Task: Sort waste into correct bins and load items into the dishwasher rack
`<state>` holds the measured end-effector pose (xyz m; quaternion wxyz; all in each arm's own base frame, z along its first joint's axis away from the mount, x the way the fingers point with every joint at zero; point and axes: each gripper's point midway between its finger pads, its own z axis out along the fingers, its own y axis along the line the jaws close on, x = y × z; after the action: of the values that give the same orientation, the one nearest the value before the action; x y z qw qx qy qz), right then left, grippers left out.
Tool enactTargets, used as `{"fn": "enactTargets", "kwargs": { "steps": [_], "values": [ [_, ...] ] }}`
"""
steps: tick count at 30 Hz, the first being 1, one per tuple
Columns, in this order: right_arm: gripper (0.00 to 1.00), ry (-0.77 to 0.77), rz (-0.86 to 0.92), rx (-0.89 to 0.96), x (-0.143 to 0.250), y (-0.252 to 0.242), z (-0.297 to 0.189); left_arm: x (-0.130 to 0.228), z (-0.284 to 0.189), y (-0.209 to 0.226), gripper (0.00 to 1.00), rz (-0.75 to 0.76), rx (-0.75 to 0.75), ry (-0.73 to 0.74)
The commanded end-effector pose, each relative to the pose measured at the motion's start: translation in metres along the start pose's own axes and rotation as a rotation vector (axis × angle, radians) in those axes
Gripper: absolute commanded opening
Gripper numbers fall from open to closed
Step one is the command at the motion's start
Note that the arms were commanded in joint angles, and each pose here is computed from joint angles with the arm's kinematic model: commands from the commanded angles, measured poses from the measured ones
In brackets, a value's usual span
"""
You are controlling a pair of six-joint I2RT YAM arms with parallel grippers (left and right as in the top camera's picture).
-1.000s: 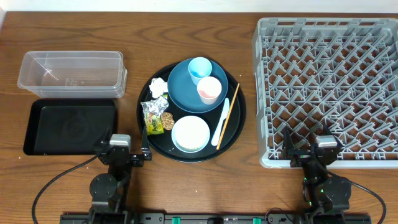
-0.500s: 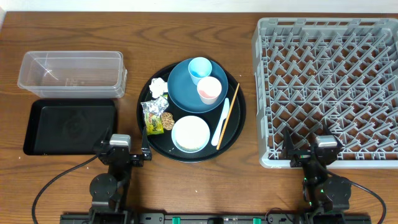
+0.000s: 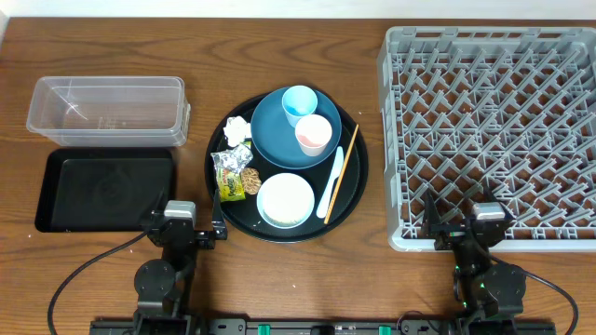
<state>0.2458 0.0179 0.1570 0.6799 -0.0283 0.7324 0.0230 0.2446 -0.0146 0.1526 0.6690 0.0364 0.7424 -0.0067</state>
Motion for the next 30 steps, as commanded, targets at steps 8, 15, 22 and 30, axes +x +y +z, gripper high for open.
{"fn": "enactTargets", "kwargs": {
  "steps": [8, 15, 22, 30],
  "values": [
    [0.99, 0.002, -0.008, 0.005, 0.001, 0.000, 0.000, 0.015, 0.001, -0.001, 0.98, 0.005, 0.004, 0.046],
    [0.99, 0.002, -0.008, 0.005, 0.001, 0.000, 0.000, 0.011, 0.001, 0.000, 0.98, 0.005, 0.004, 0.031],
    [0.99, 0.002, -0.008, 0.005, 0.001, 0.000, 0.000, -0.011, -0.005, -0.040, 0.98, -0.047, 0.240, -0.053],
    [0.99, 0.002, -0.008, 0.005, 0.001, 0.000, 0.000, -0.039, -0.014, -0.045, 0.98, -0.247, 0.287, -0.070]
  ]
}}
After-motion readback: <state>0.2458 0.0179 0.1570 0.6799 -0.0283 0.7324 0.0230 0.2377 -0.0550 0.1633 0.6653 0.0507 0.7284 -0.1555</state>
